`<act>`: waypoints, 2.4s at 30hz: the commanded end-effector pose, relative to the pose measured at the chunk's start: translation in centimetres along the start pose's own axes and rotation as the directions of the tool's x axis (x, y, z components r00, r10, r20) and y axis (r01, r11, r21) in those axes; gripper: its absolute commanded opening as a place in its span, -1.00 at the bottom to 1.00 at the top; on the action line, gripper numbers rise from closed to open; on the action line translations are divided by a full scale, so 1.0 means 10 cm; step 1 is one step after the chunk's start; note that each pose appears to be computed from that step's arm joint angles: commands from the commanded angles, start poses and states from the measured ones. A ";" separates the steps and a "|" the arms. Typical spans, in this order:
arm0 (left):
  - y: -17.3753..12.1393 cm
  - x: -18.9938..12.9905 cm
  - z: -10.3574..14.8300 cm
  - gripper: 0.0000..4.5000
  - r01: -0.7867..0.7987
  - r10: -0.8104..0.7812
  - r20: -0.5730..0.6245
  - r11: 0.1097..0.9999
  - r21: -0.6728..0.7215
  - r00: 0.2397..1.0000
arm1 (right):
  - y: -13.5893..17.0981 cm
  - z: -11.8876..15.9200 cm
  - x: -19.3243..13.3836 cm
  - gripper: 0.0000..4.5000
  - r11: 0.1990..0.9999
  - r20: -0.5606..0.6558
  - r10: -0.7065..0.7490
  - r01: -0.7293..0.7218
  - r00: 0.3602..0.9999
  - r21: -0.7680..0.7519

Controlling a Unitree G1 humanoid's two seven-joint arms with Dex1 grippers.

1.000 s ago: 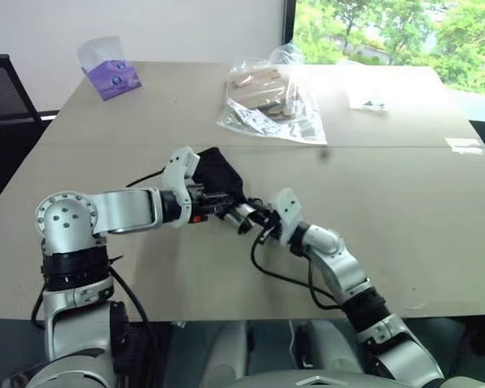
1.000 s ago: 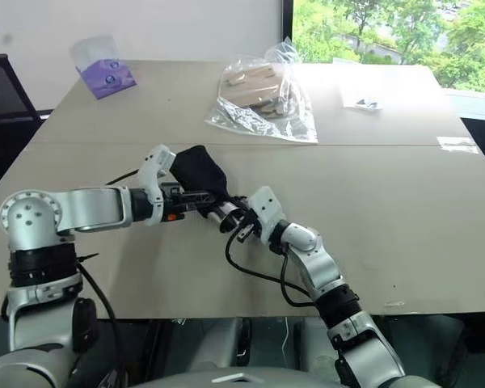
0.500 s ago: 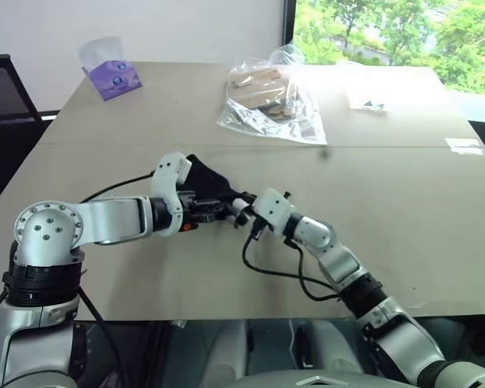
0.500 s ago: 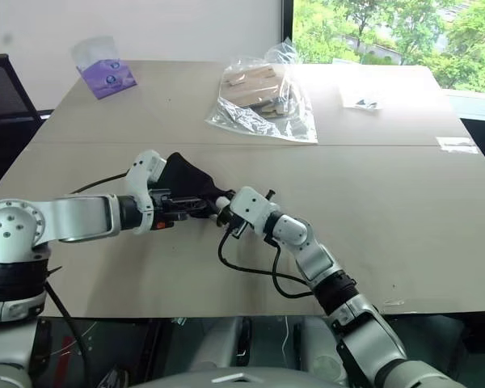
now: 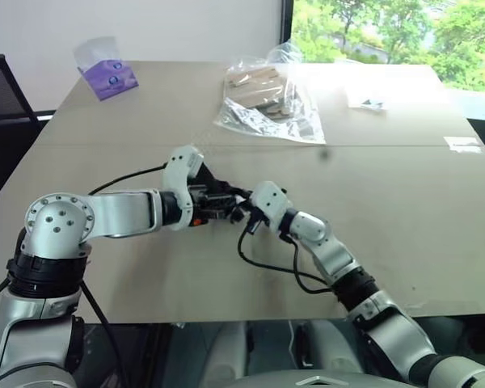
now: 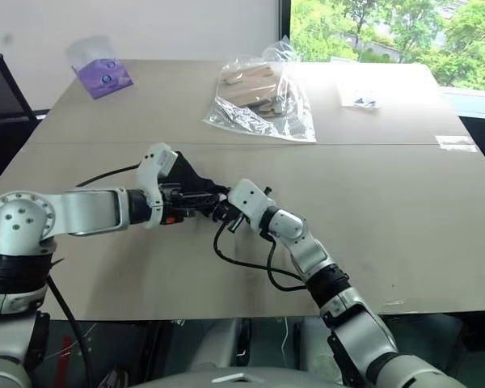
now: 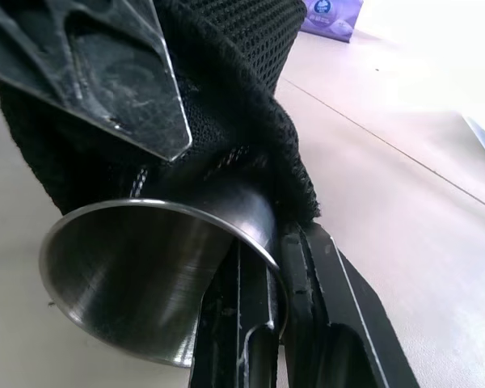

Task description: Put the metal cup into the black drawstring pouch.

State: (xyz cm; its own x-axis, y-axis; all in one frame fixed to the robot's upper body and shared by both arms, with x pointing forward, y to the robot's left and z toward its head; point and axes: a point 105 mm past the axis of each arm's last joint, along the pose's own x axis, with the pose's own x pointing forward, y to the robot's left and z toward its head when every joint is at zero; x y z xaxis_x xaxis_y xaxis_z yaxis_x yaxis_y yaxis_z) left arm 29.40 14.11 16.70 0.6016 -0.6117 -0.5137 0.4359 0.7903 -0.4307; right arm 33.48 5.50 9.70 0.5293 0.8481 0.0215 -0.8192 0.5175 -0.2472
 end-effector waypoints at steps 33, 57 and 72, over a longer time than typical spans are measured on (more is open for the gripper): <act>-0.95 0.19 0.27 -1.00 0.334 -0.339 0.206 0.941 0.061 0.918 | -0.09 0.80 0.49 -0.97 0.999 0.122 -0.019 0.015 0.992 0.032; -0.30 0.16 0.52 -1.00 0.279 -0.212 0.370 0.951 -0.137 0.905 | -0.22 0.99 -0.11 0.94 0.987 -0.023 0.161 -0.161 0.987 0.003; 0.07 0.03 0.83 -1.00 0.222 -0.185 0.373 0.973 -0.058 0.909 | -0.56 1.09 -0.81 0.97 0.980 0.000 0.038 -0.037 0.999 0.194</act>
State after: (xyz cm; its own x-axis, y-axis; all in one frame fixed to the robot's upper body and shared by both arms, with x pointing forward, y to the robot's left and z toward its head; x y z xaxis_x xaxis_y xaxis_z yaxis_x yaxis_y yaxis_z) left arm 35.44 14.35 20.35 0.7195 -0.6736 -0.1688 0.4654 0.6482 -0.6027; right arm 31.92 -3.03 21.54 0.5086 0.8610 -0.0026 -0.8595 0.5075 -0.0606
